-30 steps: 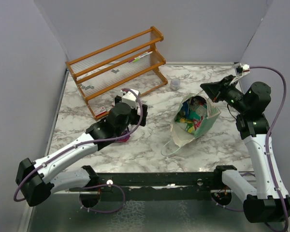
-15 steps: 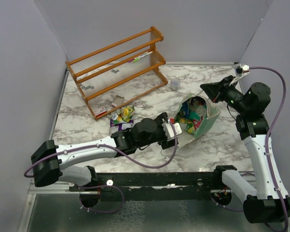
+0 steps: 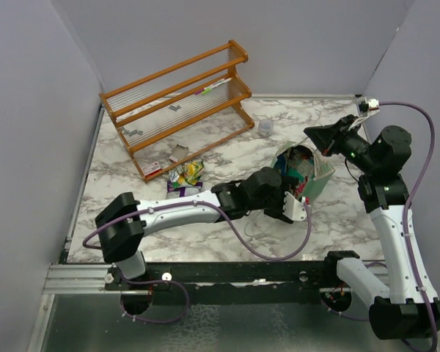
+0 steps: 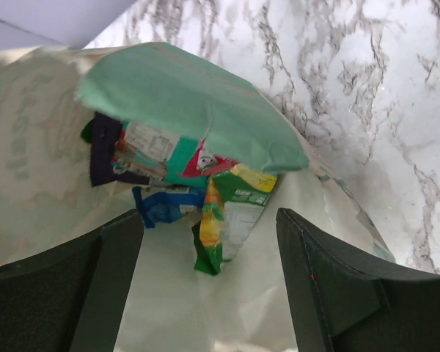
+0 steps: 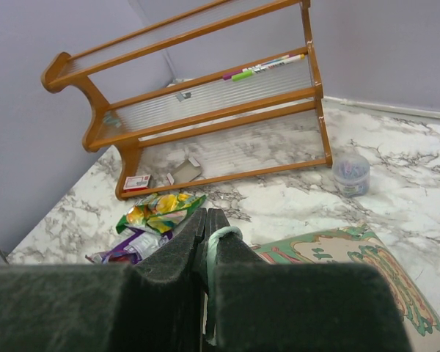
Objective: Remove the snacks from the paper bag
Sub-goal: Take out the snack from the paper bag.
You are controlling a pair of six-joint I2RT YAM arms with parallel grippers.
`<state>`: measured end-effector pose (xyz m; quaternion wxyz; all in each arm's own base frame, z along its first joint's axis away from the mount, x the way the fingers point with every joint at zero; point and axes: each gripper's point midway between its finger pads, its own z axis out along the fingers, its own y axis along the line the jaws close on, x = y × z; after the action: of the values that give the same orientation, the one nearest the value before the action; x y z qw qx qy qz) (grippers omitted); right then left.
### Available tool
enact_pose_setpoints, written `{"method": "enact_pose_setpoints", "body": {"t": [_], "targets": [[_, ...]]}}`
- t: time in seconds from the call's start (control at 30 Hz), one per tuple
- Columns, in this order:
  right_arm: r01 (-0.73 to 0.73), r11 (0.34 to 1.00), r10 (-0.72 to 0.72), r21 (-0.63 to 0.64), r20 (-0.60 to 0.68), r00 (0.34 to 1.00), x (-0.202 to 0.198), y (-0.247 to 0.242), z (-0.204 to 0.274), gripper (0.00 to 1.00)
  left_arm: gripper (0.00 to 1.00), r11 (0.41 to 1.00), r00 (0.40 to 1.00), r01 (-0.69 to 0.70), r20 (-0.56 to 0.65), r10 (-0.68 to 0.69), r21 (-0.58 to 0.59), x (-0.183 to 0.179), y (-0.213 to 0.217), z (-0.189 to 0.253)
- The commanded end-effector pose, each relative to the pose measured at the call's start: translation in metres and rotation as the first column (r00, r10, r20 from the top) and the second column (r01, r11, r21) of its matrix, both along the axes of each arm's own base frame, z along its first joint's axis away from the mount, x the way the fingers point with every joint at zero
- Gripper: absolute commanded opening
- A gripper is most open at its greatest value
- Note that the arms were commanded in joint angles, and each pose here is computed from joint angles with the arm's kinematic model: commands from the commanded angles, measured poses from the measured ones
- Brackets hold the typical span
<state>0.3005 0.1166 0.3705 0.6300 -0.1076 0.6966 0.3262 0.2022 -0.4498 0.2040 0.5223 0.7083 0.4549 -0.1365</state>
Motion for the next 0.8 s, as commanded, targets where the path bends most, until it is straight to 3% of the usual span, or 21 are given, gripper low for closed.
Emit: {"method": "enact_pose_setpoints", "body": {"t": [0.0,0.23,0.57,0.67,0.77], "targets": [[0.007,1.0,-0.007,-0.006,0.069,0.998,-0.006,-0.001,0.02,0.02,0.74,0.989,0.999,0.049,-0.022,-0.046,0.14,0.02,-0.011,-0.033],[0.007,1.0,-0.007,-0.005,0.076,0.997,-0.008,-0.001,0.021,0.02,0.74,0.982,0.993,0.111,-0.062,-0.102,0.152,0.029,-0.032,-0.058],[-0.001,1.0,0.001,0.003,0.078,0.997,-0.011,0.001,0.023,0.02,0.7,0.977,0.997,0.042,-0.075,-0.027,0.207,0.059,-0.035,-0.097],[-0.001,1.0,0.001,0.004,0.077,0.997,-0.011,0.001,0.023,0.02,0.62,0.978,0.997,0.009,-0.081,0.008,0.208,0.067,-0.033,-0.099],[-0.002,1.0,0.002,0.003,0.077,0.997,-0.012,0.001,0.022,0.02,0.43,0.98,0.994,-0.011,-0.102,0.031,0.198,0.07,-0.03,-0.095]]}}
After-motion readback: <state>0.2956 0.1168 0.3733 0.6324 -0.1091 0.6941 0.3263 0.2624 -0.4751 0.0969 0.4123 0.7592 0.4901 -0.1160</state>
